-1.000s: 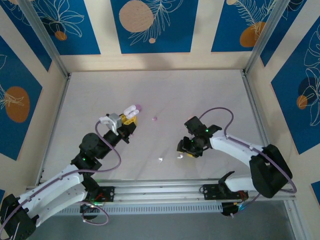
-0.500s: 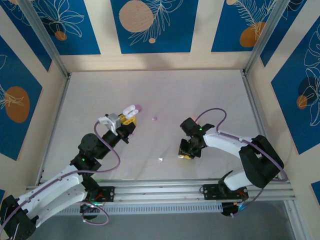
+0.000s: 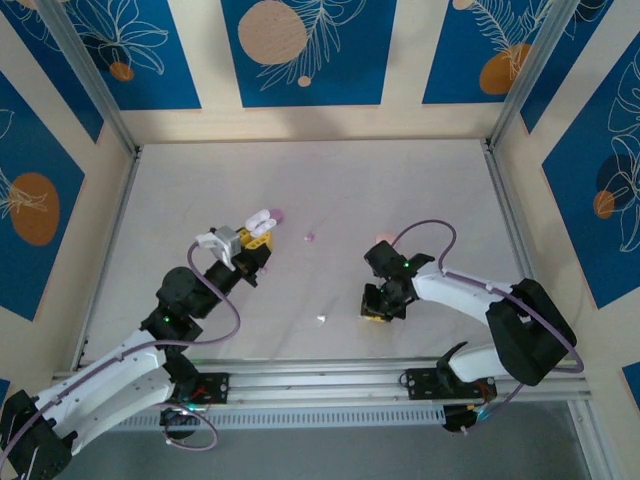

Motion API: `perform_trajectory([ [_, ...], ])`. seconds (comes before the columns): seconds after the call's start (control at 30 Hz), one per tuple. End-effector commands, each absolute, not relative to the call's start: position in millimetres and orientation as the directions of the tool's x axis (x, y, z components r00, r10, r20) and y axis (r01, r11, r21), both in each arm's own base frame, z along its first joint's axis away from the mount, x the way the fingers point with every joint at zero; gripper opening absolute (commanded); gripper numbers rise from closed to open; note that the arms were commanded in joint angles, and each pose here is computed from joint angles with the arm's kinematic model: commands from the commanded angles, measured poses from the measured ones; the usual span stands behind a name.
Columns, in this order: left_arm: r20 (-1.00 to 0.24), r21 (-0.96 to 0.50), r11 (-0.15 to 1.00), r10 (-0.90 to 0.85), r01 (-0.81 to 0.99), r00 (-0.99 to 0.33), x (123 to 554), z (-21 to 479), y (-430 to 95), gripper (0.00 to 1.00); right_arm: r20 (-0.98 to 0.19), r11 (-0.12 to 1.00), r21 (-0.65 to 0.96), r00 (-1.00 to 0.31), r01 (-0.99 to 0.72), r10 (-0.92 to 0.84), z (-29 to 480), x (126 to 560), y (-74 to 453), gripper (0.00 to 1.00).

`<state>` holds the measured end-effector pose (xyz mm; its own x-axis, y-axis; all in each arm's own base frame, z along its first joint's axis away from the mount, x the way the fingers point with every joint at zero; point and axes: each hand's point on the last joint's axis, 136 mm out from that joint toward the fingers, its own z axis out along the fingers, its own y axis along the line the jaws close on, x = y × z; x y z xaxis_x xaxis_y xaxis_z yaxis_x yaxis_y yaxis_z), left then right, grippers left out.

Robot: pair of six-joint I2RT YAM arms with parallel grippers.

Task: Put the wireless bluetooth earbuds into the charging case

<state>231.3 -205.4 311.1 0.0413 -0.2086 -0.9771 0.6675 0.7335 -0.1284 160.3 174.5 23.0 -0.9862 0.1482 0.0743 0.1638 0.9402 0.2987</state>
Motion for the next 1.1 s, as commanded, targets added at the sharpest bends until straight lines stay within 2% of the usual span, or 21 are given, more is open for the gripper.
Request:
perform_trajectory([
  [0.0,-0.968,-0.140,0.727,-0.244,0.672,0.063,228,322,-203,0.20,0.129,0.958,0.231,-0.982,0.167,0.140,13,137,159,0.21],
  [0.3,-0.968,-0.142,0.725,-0.245,0.674,0.060,229,322,-205,0.20,0.105,0.961,0.184,-0.977,0.205,0.188,19,136,146,0.28],
  [0.63,-0.968,-0.141,0.724,-0.244,0.675,0.060,228,322,-205,0.20,0.071,0.941,0.248,-0.972,0.233,0.222,30,152,157,0.38],
  [0.93,-0.968,-0.138,0.717,-0.243,0.683,0.059,228,322,-207,0.20,0.067,0.919,0.302,-0.967,0.255,0.246,29,172,165,0.39],
  [1.07,-0.968,-0.138,0.716,-0.242,0.684,0.059,227,323,-207,0.20,0.060,0.927,0.314,-0.979,0.203,0.194,29,184,175,0.34],
])
